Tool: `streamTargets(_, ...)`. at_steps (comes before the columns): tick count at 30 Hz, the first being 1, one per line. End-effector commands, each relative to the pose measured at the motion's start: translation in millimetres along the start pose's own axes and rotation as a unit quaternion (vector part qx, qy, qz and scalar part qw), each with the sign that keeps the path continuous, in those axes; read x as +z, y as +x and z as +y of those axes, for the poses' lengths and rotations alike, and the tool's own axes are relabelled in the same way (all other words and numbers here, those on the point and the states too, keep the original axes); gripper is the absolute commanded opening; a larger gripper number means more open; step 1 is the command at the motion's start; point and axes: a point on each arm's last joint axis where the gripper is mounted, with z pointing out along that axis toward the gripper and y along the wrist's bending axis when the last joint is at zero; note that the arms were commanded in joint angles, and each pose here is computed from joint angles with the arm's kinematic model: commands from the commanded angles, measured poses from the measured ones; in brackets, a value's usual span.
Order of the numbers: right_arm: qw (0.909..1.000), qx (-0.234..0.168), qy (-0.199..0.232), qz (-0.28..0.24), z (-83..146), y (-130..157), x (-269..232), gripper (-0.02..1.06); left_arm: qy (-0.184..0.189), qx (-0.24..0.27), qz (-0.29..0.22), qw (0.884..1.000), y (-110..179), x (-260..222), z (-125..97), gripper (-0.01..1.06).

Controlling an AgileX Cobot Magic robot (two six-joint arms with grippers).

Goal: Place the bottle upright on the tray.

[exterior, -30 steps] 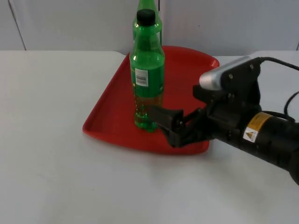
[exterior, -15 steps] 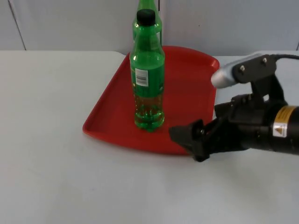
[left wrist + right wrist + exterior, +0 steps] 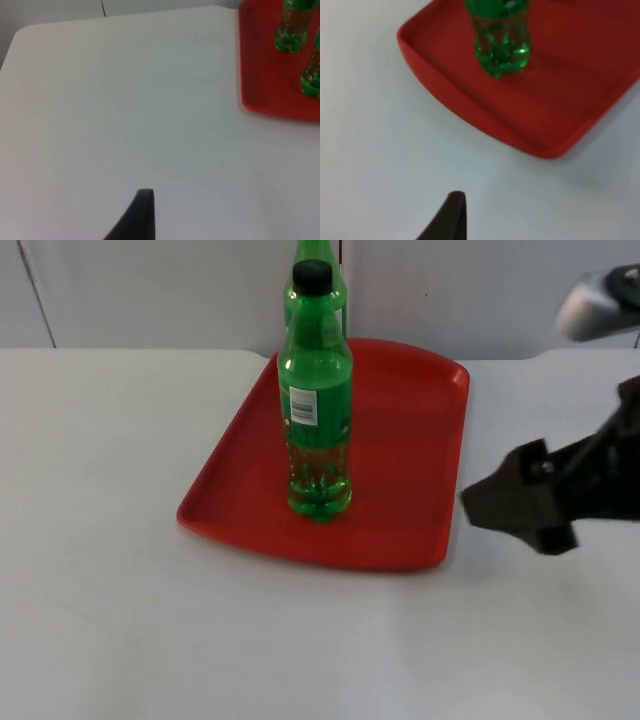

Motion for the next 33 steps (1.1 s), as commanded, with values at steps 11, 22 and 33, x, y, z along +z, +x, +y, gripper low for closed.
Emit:
streamTargets(11, 0.9983, 0.013, 0.017, -0.053, -4.1, -7.4, -100.0, 1.05, -0.001, -0.001, -0.001, 1.000, 0.7, 0.1, 0.1, 1.05)
streamTargets(22, 0.9861, 0.022, 0.014, -0.164, -8.4, 8.5, -186.4, 1.05, -0.001, -0.001, -0.001, 1.000, 0.7, 0.1, 0.1, 1.05)
streamTargets(33, 0.9871, 0.004, 0.034, -0.157, -16.0, 48.4, -230.0, 1.05, -0.001, -0.001, -0.001, 1.000, 0.7, 0.1, 0.1, 1.05)
